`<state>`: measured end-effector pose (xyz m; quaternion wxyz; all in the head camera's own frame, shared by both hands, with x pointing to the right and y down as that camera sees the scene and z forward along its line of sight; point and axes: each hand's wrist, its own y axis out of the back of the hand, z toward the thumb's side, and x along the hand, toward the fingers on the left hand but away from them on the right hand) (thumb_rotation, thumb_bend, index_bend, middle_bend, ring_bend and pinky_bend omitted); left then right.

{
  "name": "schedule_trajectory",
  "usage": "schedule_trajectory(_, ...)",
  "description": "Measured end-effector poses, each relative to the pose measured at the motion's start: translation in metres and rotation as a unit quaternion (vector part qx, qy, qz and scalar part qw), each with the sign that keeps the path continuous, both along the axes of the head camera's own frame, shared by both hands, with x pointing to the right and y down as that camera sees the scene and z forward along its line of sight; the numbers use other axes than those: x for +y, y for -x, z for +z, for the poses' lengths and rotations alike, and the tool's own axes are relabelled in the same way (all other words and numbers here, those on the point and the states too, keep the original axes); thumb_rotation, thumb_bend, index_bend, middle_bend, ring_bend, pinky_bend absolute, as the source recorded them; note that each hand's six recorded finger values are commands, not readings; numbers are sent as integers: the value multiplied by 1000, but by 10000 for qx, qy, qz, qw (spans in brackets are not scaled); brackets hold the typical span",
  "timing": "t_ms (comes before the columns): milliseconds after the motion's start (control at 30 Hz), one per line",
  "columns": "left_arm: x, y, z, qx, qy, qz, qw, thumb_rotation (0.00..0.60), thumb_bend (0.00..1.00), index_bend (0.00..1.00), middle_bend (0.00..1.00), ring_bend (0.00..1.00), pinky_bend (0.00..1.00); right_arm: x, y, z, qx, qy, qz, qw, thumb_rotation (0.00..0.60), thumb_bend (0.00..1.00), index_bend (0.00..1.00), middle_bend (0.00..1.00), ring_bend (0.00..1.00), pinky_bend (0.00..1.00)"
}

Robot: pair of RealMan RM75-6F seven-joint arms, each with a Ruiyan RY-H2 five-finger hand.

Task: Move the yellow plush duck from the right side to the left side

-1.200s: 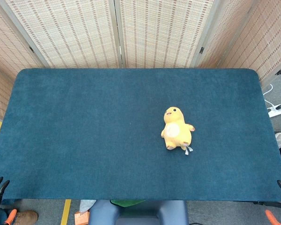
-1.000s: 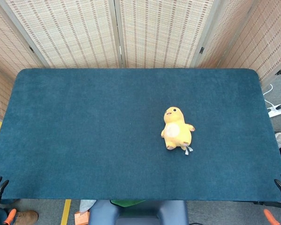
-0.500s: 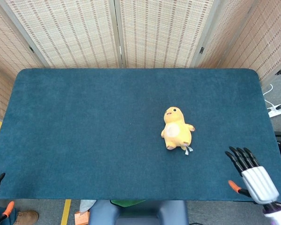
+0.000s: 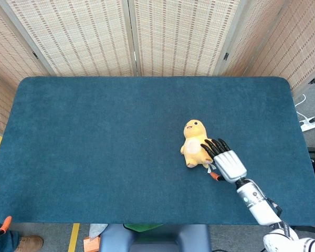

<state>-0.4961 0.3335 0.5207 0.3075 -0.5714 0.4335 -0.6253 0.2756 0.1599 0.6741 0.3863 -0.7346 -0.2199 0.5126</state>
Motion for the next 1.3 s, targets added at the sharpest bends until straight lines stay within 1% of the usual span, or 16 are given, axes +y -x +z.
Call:
schedule_trajectory(133,-3,5,-2,-63,-78,-65,9999,600,334,23,112,48,140,-6,7,20,212,108,0,9997,600,210,0,0,0,0)
schedule_trajectory(267,-3,7,-2,-53,-102,-110,9999,600,333,26,117,50,139,-12,10,36,369,185,68,9991,600,255,0,8,0,7)
schedule_trajectory(333,-3,7,-2,-48,-93,-109,9999,600,333,27,118,50,140,-15,13,43,395,165,95,9990,600,284,23,123,30,125)
schedule_trajectory(367,-3,7,-2,-50,-91,-97,9999,600,333,28,118,50,140,-16,15,45,389,140,107,9991,600,306,63,198,84,229)
schedule_trajectory(400,-2,7,-3,-50,-96,-91,9999,600,333,29,118,50,140,-17,18,48,362,99,131,9992,600,337,141,288,174,379)
schedule_trajectory(467,-2,6,-3,-50,-110,-77,9999,600,334,31,118,50,140,-19,20,50,303,-3,173,9994,600,412,335,428,330,581)
schedule_trajectory(500,-1,6,-4,-49,-113,-72,9999,600,334,31,118,50,139,-21,20,49,268,-110,181,9994,600,461,449,518,405,663)
schedule_trajectory(533,-1,6,-4,-54,-115,-68,9999,600,334,32,118,50,139,-23,21,49,255,-213,164,9993,600,493,517,573,454,706)
schedule_trajectory(567,0,6,-4,-59,-112,-64,9999,600,334,32,118,50,139,-24,21,48,245,-330,136,9991,600,545,605,642,529,775)
schedule_trajectory(667,1,5,-4,-57,-89,-55,9999,600,334,33,118,50,140,-27,24,41,119,-750,43,9971,600,611,715,722,620,864)
schedule_trajectory(767,1,4,-4,-31,-77,-36,10000,600,333,33,118,50,140,-27,31,29,-269,-1092,-11,9937,600,614,732,734,632,875)
schedule_trajectory(833,2,3,-5,-31,-77,-31,10000,600,334,33,118,50,140,-25,39,18,-654,-1278,-89,9896,600,612,732,733,631,875)
schedule_trajectory(900,2,2,-5,-18,-70,-24,10000,600,333,33,118,50,140,-20,50,4,-1048,-1458,-234,9835,600,609,732,731,631,875)
schedule_trajectory(1000,2,2,-6,11,-87,-10,10000,600,333,34,118,50,140,-8,70,-14,-1459,-1643,-483,9744,600,596,733,726,629,875)
schedule_trajectory(1167,3,0,-7,54,-89,12,9999,600,335,36,118,50,140,10,104,-27,-1688,-1681,-765,9682,600,569,732,719,615,871)
schedule_trajectory(1300,4,1,-10,155,-88,6,9998,600,334,37,118,50,140,25,147,-24,-1750,-1641,-1086,9647,600,550,733,707,602,850)
